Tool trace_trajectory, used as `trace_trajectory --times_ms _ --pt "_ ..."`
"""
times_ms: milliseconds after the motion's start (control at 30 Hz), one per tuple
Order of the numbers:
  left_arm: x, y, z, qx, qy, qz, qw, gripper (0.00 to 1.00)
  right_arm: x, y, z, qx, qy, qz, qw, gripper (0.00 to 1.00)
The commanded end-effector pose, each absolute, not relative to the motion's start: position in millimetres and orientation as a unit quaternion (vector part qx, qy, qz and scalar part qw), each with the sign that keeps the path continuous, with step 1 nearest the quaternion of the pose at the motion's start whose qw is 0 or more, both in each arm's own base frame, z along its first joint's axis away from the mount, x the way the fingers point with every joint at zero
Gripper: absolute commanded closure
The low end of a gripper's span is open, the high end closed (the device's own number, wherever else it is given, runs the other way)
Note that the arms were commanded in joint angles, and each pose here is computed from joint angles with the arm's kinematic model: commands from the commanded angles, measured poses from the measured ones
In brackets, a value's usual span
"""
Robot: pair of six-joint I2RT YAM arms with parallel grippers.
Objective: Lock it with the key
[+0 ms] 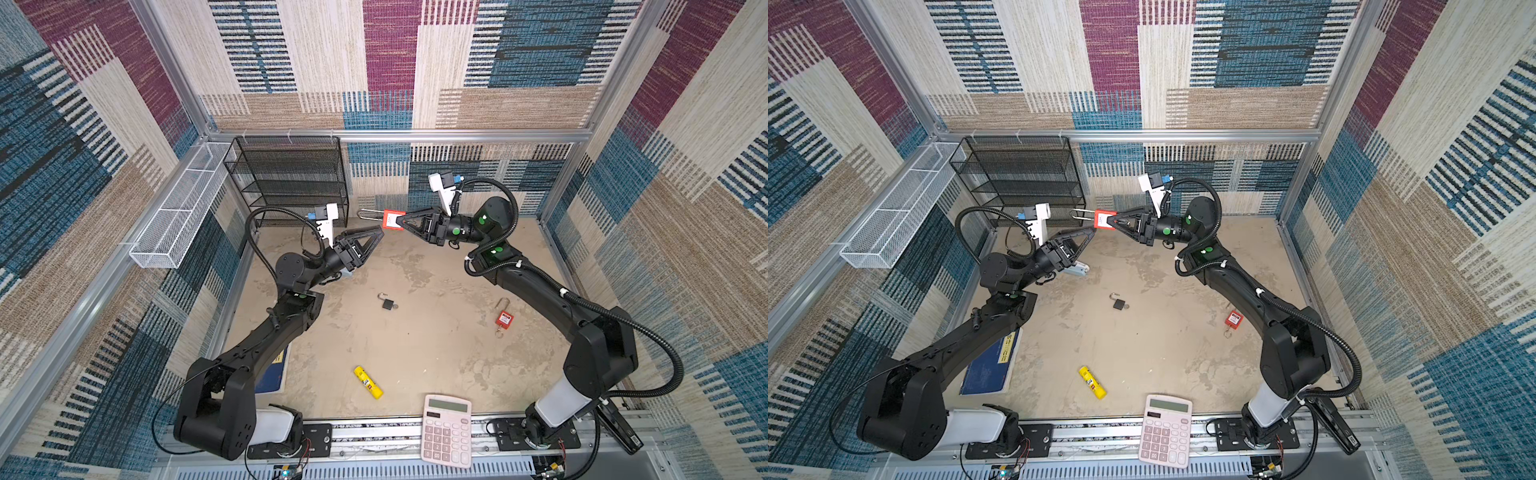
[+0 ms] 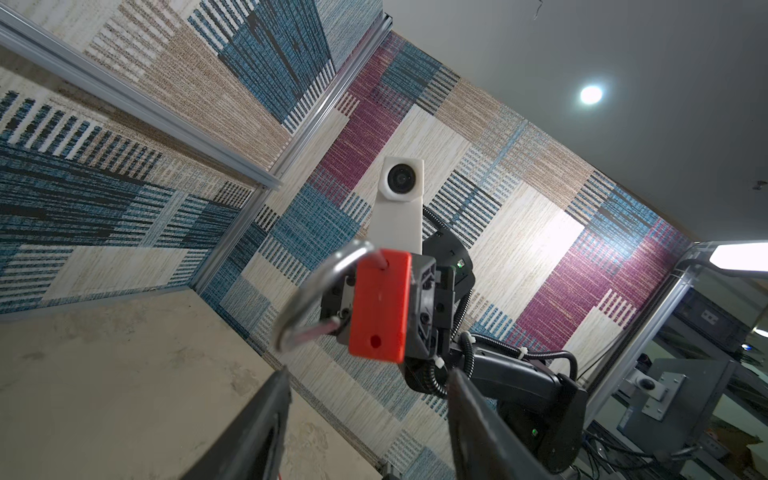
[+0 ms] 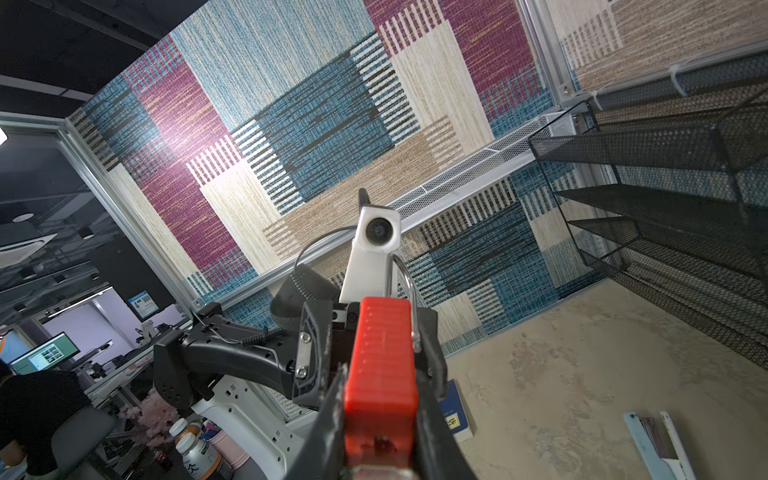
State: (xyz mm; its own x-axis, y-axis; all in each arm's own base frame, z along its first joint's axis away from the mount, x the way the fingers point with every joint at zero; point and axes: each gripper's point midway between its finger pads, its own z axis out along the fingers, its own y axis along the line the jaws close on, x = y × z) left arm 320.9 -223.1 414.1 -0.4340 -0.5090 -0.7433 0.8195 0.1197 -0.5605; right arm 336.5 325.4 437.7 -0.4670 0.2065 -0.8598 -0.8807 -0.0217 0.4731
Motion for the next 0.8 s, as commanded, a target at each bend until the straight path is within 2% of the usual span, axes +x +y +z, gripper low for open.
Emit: trace_trajectory --times_ms 0,300,533,633,767 --pt "316.2 -212.4 419.5 0.155 0.54 -0.625 0.542 0.37 333.0 318.7 448.1 -0.306 0.551 0.648 0.429 0.91" --pt "316.3 -192.0 439.6 0.167 0.537 -0.607 0.561 0.36 321.6 316.6 447.3 -0.334 0.548 0.644 0.417 0.91" --pt "321.3 -196.3 450.2 0.181 0.53 -0.617 0.553 0.4 316.0 316.7 446.1 -0.345 0.547 0.645 0.407 0.91" --pt "322.9 -197.5 449.9 0.182 0.53 -0.622 0.548 0.48 315.4 316.8 447.0 -0.347 0.546 0.645 0.407 0.91" --pt "323.5 -197.3 449.1 0.178 0.53 -0.624 0.545 0.7 316.8 317.9 446.1 -0.349 0.544 0.647 0.405 0.91"
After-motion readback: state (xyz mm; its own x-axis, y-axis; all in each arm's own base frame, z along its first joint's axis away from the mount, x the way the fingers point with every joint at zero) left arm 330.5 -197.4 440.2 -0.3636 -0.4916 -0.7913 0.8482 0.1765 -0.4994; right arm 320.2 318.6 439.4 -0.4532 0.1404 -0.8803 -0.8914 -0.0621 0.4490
